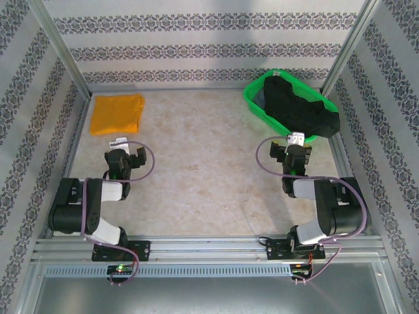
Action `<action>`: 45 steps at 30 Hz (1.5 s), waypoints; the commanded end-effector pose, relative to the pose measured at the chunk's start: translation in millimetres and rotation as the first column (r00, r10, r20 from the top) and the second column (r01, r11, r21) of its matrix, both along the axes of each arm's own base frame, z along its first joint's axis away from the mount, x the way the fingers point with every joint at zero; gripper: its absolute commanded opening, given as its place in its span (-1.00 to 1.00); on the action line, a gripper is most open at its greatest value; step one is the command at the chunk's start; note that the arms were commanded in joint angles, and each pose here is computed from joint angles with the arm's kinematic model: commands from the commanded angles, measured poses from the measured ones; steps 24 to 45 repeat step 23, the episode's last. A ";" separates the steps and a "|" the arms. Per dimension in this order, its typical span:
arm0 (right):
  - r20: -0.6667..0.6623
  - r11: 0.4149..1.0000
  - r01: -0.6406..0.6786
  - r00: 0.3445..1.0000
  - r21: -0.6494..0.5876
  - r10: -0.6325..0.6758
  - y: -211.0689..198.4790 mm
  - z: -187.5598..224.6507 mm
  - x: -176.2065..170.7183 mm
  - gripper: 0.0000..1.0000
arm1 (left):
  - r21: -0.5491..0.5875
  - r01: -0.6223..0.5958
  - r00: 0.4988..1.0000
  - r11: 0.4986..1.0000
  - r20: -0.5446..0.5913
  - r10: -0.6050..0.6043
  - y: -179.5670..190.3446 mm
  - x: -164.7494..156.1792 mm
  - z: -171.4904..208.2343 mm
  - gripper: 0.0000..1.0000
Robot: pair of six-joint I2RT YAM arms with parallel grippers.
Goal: Fold and stack the t-shirts
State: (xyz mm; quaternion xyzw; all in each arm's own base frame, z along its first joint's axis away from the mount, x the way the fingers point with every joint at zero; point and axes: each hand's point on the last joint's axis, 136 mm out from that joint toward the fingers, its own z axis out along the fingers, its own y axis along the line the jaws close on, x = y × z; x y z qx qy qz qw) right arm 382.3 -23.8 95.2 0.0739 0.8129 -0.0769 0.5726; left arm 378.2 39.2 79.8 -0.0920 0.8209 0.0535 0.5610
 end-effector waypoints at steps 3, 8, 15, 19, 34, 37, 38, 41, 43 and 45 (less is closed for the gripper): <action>0.038 0.999 -0.036 0.999 0.037 0.035 3.3 4.5 2.9 0.96 | -0.007 0.007 0.992 1.000 0.125 -0.006 -0.3 -5.2 14.5 1.00; 0.052 0.999 -0.038 0.998 0.023 0.037 5.3 11.7 10.6 0.95 | 0.010 0.063 0.997 0.998 0.039 -0.063 -10.1 16.6 8.9 1.00; 0.053 0.998 -0.062 0.997 0.018 0.061 10.1 12.2 11.5 0.96 | 0.013 0.063 0.996 0.998 0.061 -0.064 -10.2 13.7 10.5 1.00; 0.052 0.996 -0.082 0.995 0.018 0.081 13.8 12.0 12.9 0.95 | 0.015 0.047 0.995 0.999 0.082 -0.048 -7.6 10.0 12.1 1.00; 0.050 0.997 -0.078 0.996 0.022 0.076 11.7 11.4 11.5 0.96 | 0.024 0.028 0.998 0.999 0.060 -0.030 -5.8 12.7 10.5 1.00; 0.050 0.997 -0.078 0.996 0.022 0.076 11.7 11.4 11.5 0.96 | 0.024 0.028 0.998 0.999 0.060 -0.030 -5.8 12.7 10.5 1.00; 0.050 0.997 -0.078 0.996 0.022 0.076 11.7 11.4 11.5 0.96 | 0.024 0.028 0.998 0.999 0.060 -0.030 -5.8 12.7 10.5 1.00; 0.050 0.997 -0.078 0.996 0.022 0.076 11.7 11.4 11.5 0.96 | 0.024 0.028 0.998 0.999 0.060 -0.030 -5.8 12.7 10.5 1.00; 0.050 0.997 -0.078 0.996 0.022 0.076 11.7 11.4 11.5 0.96 | 0.024 0.028 0.998 0.999 0.060 -0.030 -5.8 12.7 10.5 1.00; 0.050 0.997 -0.078 0.996 0.022 0.076 11.7 11.4 11.5 0.96 | 0.024 0.028 0.998 0.999 0.060 -0.030 -5.8 12.7 10.5 1.00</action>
